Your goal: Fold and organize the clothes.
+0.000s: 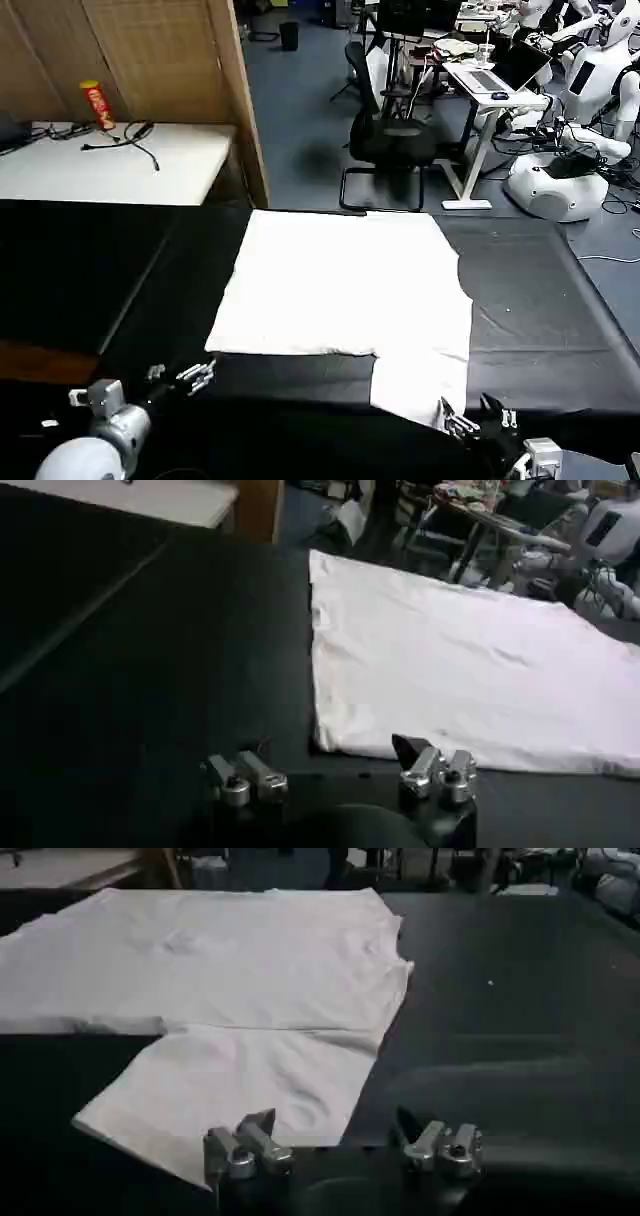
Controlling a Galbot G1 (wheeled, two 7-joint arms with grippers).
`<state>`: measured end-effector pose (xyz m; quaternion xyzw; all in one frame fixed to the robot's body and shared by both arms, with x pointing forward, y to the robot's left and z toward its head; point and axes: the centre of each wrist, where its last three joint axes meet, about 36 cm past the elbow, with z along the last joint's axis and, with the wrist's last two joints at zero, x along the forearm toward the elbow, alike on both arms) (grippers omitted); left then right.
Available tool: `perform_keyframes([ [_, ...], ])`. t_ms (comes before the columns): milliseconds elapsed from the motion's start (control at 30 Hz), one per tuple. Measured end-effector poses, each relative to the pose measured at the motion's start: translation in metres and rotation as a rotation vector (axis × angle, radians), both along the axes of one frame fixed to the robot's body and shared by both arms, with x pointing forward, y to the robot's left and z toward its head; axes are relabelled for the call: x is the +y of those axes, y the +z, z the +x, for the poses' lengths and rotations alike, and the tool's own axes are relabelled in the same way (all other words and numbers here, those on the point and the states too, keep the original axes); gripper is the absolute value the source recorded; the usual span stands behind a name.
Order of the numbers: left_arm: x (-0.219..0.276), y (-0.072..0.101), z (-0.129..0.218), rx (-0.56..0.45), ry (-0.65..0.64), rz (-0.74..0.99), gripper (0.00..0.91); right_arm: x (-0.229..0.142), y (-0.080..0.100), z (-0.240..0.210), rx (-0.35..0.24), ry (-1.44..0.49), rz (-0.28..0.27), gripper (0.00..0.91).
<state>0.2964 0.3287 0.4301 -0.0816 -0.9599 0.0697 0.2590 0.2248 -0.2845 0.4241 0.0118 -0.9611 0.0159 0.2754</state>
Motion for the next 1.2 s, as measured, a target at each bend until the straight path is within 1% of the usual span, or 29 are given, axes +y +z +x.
perform_keyframes([
  [167, -0.003, -0.004, 0.005, -0.009, 0.000, 0.014, 0.878, 0.005, -0.004, -0.001, 0.007, -0.009, -0.003, 0.878],
  [200, -0.003, -0.006, 0.006, -0.011, 0.000, 0.022, 0.858, 0.005, -0.005, -0.001, 0.008, -0.010, -0.005, 0.868],
  [233, -0.004, -0.007, 0.007, -0.013, 0.001, 0.028, 0.819, 0.006, -0.005, -0.001, 0.008, -0.012, -0.006, 0.839],
  [267, -0.005, -0.009, 0.008, -0.012, 0.000, 0.029, 0.653, 0.006, -0.006, -0.001, 0.008, -0.013, -0.006, 0.780],
  [300, -0.005, -0.011, 0.008, -0.010, 0.000, 0.030, 0.585, 0.006, -0.006, -0.001, 0.008, -0.014, -0.006, 0.780],
  [333, -0.005, -0.013, 0.009, -0.008, 0.000, 0.033, 0.527, 0.006, -0.007, -0.001, 0.009, -0.014, -0.006, 0.761],
  [367, -0.006, -0.016, 0.010, -0.006, -0.001, 0.035, 0.497, 0.007, -0.008, -0.001, 0.010, -0.015, -0.006, 0.761],
  [400, -0.006, -0.018, 0.011, -0.004, -0.001, 0.035, 0.400, 0.007, -0.008, -0.001, 0.010, -0.015, -0.005, 0.712],
  [433, -0.007, -0.020, 0.012, -0.001, -0.001, 0.035, 0.332, 0.007, -0.009, -0.001, 0.012, -0.015, -0.005, 0.683],
  [467, -0.008, -0.023, 0.013, 0.002, -0.002, 0.034, 0.263, 0.008, -0.009, -0.001, 0.014, -0.014, -0.005, 0.673],
  [500, -0.008, -0.025, 0.014, 0.004, -0.003, 0.032, 0.156, 0.008, -0.010, -0.001, 0.015, -0.014, -0.005, 0.566],
  [533, -0.008, -0.026, 0.015, 0.004, -0.002, 0.033, 0.137, 0.009, -0.010, -0.001, 0.017, -0.013, -0.006, 0.449],
  [567, -0.009, -0.027, 0.015, 0.005, -0.001, 0.032, 0.117, 0.010, -0.010, -0.002, 0.020, -0.011, -0.009, 0.351],
  [600, -0.009, -0.028, 0.016, 0.005, -0.001, 0.033, 0.059, 0.010, -0.010, -0.003, 0.021, -0.010, -0.013, 0.273],
  [633, -0.010, -0.029, 0.017, 0.006, 0.000, 0.035, 0.029, 0.010, -0.009, -0.004, 0.022, -0.009, -0.017, 0.078],
  [667, -0.010, -0.031, 0.018, 0.008, 0.002, 0.035, 0.000, 0.011, -0.008, -0.005, 0.023, -0.011, -0.018, 0.068],
  [733, -0.009, -0.033, 0.018, 0.012, 0.006, 0.035, 0.000, 0.011, -0.006, -0.006, 0.024, -0.018, -0.023, 0.020],
  [800, -0.010, -0.034, 0.017, 0.015, 0.004, 0.033, 0.000, 0.009, -0.003, -0.008, 0.025, -0.030, -0.034, 0.000],
  [967, -0.014, -0.029, 0.010, 0.019, -0.004, 0.031, 0.000, 0.014, 0.011, -0.014, 0.035, -0.048, -0.047, 0.000],
  [1200, -0.022, -0.013, -0.004, 0.007, 0.006, 0.048, 0.000, 0.021, 0.030, -0.030, 0.065, -0.073, -0.057, 0.000],
])
